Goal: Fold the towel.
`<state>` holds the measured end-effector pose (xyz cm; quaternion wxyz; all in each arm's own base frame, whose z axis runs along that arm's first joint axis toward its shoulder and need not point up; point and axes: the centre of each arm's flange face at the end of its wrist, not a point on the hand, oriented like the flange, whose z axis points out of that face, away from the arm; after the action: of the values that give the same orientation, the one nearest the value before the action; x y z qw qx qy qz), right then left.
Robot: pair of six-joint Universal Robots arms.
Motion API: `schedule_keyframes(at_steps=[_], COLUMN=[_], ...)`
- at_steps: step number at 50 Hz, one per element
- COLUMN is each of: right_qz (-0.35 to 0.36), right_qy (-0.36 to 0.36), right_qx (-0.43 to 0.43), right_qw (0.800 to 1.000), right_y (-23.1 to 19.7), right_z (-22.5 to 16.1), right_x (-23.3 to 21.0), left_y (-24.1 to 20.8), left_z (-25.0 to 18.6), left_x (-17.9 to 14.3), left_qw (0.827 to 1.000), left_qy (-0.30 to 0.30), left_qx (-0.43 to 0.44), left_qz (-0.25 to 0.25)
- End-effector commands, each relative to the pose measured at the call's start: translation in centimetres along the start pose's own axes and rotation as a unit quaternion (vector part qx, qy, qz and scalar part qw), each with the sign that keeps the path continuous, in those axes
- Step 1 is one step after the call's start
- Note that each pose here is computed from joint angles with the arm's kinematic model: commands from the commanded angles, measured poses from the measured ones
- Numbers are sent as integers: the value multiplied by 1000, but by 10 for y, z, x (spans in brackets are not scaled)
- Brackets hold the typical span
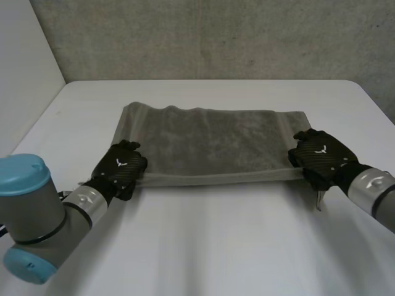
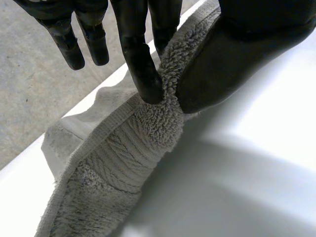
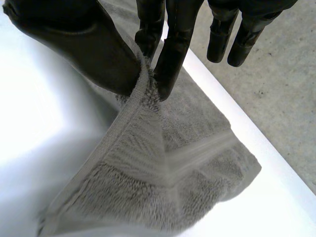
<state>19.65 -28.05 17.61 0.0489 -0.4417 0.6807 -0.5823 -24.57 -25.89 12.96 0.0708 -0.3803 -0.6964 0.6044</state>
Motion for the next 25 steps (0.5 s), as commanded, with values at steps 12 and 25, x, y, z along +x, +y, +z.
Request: schedule_keyframes(at_steps=[12,25], right_qz=[12,-8], right_qy=[-44,-104], right_qx=[11,37], right_qw=[999,994], right_y=[-50,-39], right_z=[-91,-47], right_x=[28,43], left_y=[-82,-78], left_z=[-104,-43], left_x=[-2,-31], left_qw=[1000,999], left_qy=[19,41], left_qx=[16,10], left_qz=[0,-12])
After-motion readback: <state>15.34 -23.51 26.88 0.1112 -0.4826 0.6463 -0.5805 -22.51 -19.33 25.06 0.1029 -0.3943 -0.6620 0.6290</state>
